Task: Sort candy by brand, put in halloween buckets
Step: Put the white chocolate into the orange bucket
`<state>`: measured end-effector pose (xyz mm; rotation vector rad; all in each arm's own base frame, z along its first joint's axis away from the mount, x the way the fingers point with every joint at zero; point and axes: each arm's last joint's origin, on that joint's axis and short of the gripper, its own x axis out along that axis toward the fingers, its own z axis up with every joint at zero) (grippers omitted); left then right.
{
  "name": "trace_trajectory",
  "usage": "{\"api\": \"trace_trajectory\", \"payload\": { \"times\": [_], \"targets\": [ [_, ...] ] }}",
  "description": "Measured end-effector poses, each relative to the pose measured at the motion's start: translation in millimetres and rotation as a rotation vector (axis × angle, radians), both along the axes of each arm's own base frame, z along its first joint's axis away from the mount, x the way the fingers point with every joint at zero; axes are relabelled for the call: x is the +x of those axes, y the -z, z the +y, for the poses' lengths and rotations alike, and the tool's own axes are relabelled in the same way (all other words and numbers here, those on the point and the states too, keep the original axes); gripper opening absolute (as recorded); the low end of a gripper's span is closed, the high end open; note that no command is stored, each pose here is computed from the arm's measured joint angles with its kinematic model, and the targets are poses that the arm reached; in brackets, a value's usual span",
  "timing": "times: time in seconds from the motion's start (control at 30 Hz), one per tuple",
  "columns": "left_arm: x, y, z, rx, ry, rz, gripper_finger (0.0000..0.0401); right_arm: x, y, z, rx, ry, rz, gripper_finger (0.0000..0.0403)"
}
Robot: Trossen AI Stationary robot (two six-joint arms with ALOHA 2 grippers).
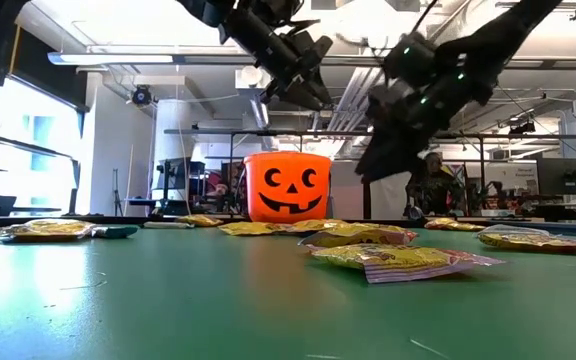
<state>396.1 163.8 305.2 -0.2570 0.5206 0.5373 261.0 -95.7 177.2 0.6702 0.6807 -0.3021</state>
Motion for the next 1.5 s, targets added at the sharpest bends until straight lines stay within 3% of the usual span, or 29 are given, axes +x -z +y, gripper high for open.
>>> {"api": "trace_trajectory", "payload": {
  "times": [0.2, 0.3, 0.5, 0.9, 1.03, 1.27, 1.5],
  "targets": [
    [-13, 7, -11, -0.036, -0.032, -0.037, 0.0136, 22, 24, -10, 0.007, -0.012, 0.080, 0.0154],
    [-24, 6, -17, -0.034, -0.040, -0.062, 0.0136, 31, 32, -14, -0.001, -0.010, 0.105, 0.0155],
    [-53, 3, -33, -0.025, -0.069, -0.080, 0.0136, 38, 48, -21, -0.118, 0.051, 0.188, 0.0155],
    [-106, 14, -56, -0.078, -0.189, -0.147, 0.0136, 49, 69, -22, -0.085, -0.018, 0.141, 0.0154],
    [-116, 22, -60, -0.094, -0.214, -0.139, 0.0136, 48, 72, -23, -0.091, -0.005, 0.161, 0.0128],
    [-119, 25, -64, -0.099, -0.229, -0.144, 0.0136, 49, 73, -23, -0.094, 0.000, 0.159, 0.0011],
    [-118, 24, -67, -0.090, -0.230, -0.143, 0.0136, 42, 58, -22, -0.077, 0.020, 0.161, 0.0003]
  ]
}}
